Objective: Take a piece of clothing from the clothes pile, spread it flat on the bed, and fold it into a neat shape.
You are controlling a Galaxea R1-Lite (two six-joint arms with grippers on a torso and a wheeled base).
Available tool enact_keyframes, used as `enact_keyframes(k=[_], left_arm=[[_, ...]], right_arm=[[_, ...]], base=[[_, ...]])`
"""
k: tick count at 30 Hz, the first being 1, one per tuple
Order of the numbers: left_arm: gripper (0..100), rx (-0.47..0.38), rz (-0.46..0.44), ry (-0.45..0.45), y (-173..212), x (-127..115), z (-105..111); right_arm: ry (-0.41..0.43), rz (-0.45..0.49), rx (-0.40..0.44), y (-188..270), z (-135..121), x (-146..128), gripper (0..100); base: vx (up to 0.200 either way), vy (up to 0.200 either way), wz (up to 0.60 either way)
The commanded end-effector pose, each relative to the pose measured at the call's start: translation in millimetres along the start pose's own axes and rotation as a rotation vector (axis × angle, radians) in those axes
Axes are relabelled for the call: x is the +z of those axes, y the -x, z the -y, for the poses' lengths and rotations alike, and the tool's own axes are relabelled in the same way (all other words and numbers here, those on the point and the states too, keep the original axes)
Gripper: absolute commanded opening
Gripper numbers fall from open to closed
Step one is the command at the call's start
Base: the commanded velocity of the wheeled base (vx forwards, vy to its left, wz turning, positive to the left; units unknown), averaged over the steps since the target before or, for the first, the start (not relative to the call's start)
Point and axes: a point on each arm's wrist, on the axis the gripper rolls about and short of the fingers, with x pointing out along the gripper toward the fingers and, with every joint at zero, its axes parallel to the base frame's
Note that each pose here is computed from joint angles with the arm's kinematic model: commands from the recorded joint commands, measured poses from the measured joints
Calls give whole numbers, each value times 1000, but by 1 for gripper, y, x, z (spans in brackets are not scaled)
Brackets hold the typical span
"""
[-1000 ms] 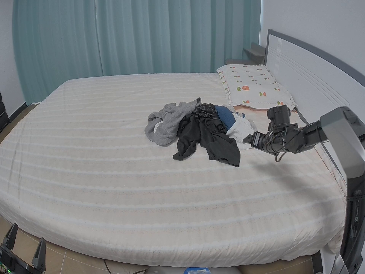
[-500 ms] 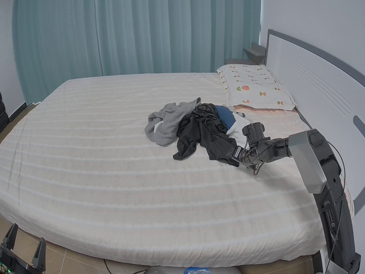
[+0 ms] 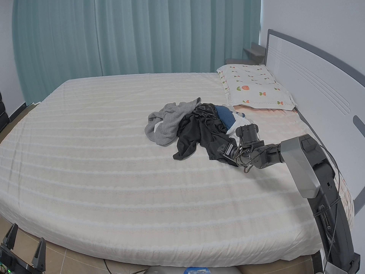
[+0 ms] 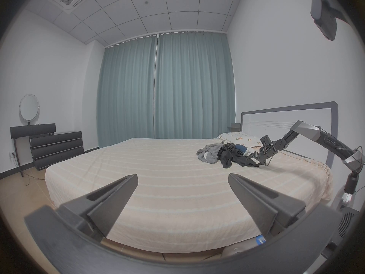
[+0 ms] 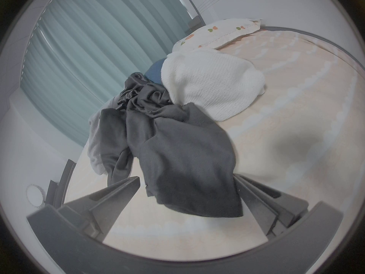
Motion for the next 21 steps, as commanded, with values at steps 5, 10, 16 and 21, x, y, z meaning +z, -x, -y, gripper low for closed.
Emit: enact_keyframes(k=[5,10,16,21], left_arm=[[100,1,0,0,0,-5,0],[100,1,0,0,0,-5,0],[100,1,0,0,0,-5,0],[100,1,0,0,0,-5,0]], right_arm=[[15,-19,-3,-6,1,-12,100],[14,-11,18,-7,1,-11,0],[0,-1,32,-4,-3,-6,0],[-80,-3,40,1,-9,-4,0]], base=[[0,0,0],[0,0,0],[0,0,0],[0,0,0]])
